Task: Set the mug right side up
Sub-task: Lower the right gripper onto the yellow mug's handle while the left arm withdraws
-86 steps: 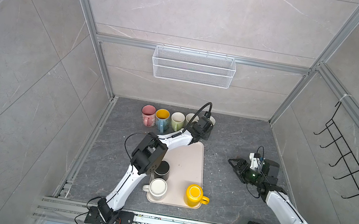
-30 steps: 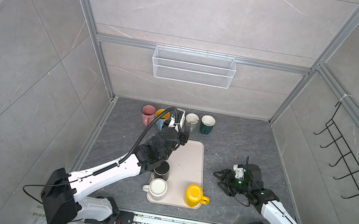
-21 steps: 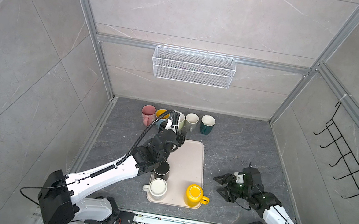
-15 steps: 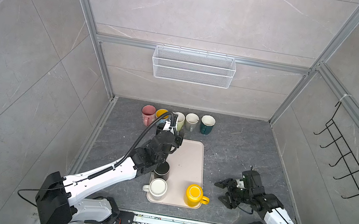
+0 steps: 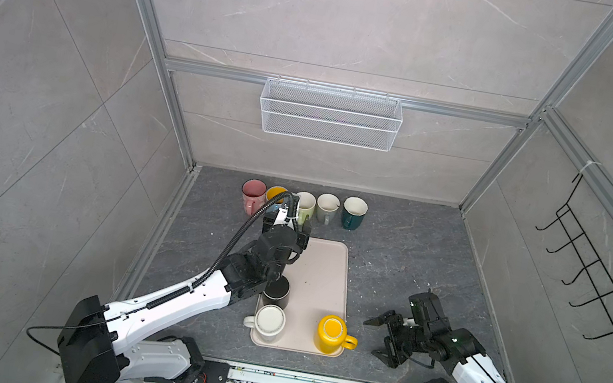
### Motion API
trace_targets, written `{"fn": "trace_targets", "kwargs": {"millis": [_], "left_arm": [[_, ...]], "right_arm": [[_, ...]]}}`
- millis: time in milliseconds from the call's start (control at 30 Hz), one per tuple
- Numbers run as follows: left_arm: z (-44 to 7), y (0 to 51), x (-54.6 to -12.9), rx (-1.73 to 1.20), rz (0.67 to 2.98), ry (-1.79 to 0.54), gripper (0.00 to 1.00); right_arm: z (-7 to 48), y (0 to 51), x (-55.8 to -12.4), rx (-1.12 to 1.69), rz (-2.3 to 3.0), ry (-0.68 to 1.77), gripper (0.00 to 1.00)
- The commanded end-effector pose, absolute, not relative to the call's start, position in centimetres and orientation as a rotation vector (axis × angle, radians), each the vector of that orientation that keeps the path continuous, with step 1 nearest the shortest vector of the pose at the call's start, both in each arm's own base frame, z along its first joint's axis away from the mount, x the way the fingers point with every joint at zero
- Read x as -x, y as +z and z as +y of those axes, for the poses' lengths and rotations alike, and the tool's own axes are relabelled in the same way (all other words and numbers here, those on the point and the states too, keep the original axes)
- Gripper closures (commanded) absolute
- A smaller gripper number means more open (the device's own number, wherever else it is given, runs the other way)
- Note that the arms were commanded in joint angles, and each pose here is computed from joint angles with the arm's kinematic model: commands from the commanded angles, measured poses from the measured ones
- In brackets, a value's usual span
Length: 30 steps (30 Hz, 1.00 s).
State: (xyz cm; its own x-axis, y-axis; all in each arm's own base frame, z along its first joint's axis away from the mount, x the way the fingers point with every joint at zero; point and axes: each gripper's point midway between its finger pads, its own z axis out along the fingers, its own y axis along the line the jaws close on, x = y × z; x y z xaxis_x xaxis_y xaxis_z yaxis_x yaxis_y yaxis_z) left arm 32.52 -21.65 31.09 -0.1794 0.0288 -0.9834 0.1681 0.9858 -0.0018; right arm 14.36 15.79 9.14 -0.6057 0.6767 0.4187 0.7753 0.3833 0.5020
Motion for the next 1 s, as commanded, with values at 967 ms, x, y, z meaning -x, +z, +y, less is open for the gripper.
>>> {"fn": "trace_targets", "kwargs": {"millis": [967], "left_arm": [[-19.1,31.0,-32.2,-0.054,1.732,-0.059,0.24]], "right_arm": [[21.7,7.0,-16.2,1.261,-2.417,-1.009,0.26]]}}
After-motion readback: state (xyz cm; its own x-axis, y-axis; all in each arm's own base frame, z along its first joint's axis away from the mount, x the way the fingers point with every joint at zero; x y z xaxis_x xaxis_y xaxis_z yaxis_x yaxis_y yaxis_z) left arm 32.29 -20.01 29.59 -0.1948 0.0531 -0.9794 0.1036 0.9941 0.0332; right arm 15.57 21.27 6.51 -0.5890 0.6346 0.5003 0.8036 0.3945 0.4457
